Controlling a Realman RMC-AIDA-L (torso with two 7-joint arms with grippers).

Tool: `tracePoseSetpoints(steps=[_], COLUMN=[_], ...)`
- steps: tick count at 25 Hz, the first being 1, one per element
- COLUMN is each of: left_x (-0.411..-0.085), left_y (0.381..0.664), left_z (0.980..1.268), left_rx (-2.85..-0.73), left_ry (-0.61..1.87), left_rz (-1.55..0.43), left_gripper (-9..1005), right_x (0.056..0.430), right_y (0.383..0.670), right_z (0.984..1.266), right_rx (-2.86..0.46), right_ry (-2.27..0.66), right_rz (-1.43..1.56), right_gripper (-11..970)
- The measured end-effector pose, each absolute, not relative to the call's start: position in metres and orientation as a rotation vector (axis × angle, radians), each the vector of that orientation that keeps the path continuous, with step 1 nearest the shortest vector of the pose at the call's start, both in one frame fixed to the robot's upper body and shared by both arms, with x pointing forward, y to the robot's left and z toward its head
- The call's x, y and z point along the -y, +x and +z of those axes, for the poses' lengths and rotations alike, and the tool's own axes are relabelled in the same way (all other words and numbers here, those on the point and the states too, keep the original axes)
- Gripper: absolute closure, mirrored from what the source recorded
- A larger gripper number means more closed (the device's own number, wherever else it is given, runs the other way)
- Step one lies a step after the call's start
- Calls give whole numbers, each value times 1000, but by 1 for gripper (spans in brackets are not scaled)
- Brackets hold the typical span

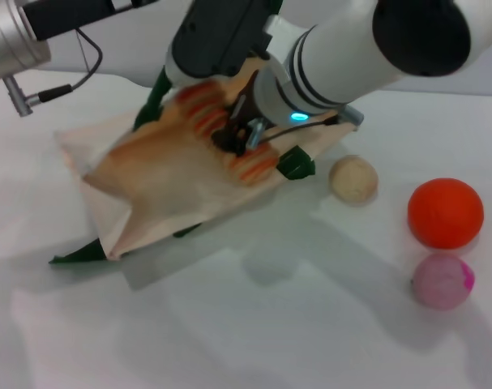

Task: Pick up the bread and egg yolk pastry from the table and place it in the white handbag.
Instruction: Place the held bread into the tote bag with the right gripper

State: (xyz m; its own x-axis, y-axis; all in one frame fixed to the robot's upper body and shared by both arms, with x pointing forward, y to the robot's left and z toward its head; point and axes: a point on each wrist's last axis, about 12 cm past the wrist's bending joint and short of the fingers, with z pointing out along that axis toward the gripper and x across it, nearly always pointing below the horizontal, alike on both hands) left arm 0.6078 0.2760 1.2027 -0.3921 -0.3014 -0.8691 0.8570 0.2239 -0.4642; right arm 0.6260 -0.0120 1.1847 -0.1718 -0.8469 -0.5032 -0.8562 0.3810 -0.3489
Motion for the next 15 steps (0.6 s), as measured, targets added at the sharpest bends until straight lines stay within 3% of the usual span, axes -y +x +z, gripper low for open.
tracePoseSetpoints(steps=[5,15], left_x=[-277,-321], left_y=[601,581], left_z=[1206,1207], left_rx=[-1402,-1295], left_ry=[579,467], left_rz=[-1445,-1410], left_gripper=[875,882], right_x=[19,33], right_y=[635,649], right_z=[1181,1169], right_rx=[-2019,-2014], right_ry=[-1378,-1285], right_rz=[1,2], right_gripper=[594,635])
